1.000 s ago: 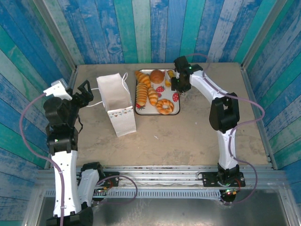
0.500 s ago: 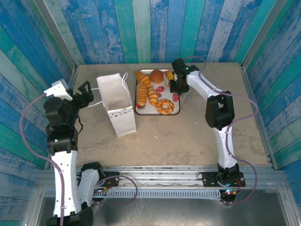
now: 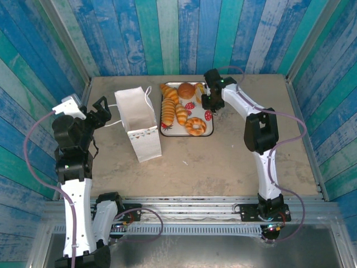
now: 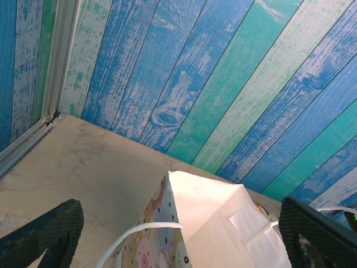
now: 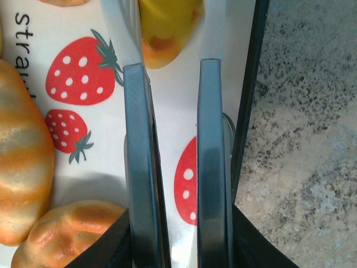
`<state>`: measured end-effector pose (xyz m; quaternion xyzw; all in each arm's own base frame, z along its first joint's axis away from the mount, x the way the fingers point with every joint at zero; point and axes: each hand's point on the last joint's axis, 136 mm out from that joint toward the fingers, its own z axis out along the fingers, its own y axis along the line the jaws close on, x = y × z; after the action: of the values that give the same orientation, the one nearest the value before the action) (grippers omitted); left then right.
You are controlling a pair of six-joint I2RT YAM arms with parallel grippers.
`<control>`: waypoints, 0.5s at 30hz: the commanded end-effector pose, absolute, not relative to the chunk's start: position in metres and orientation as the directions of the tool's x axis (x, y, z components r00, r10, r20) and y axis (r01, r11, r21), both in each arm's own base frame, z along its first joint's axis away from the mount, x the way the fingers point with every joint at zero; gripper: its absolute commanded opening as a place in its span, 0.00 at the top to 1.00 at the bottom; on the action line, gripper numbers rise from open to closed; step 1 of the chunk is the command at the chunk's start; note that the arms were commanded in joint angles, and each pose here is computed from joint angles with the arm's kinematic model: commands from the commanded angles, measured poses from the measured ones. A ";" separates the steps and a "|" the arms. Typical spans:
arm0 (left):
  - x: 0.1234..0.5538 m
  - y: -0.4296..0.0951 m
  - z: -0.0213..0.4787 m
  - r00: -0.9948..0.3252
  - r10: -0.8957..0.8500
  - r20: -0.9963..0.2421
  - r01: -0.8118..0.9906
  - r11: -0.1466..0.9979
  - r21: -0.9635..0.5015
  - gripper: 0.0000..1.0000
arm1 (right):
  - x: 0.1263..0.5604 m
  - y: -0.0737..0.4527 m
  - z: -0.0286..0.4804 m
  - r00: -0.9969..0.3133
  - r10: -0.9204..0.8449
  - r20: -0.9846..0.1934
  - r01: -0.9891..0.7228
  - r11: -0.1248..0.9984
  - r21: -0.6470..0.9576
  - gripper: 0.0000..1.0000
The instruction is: Place the fake bread into the paper bag
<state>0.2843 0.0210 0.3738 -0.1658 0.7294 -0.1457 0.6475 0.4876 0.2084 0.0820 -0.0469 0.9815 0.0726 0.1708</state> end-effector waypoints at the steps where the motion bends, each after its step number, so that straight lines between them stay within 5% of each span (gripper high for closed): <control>1: 0.280 0.022 0.387 -0.082 -0.430 -0.899 -0.050 0.903 -0.427 0.06 | 0.484 0.204 0.117 -0.914 -0.055 -0.403 -0.120 0.983 0.137 0.80; 15: 0.286 0.016 0.400 -0.121 -0.376 -0.919 -0.015 0.926 -0.377 0.02 | 0.437 0.194 0.180 -0.852 -0.020 -0.523 -0.143 0.970 0.197 0.84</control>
<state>0.2862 0.0202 0.3897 -0.1573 0.7294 -0.1431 0.6502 0.4392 0.1916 0.1484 -0.0440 0.9686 0.0967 0.2247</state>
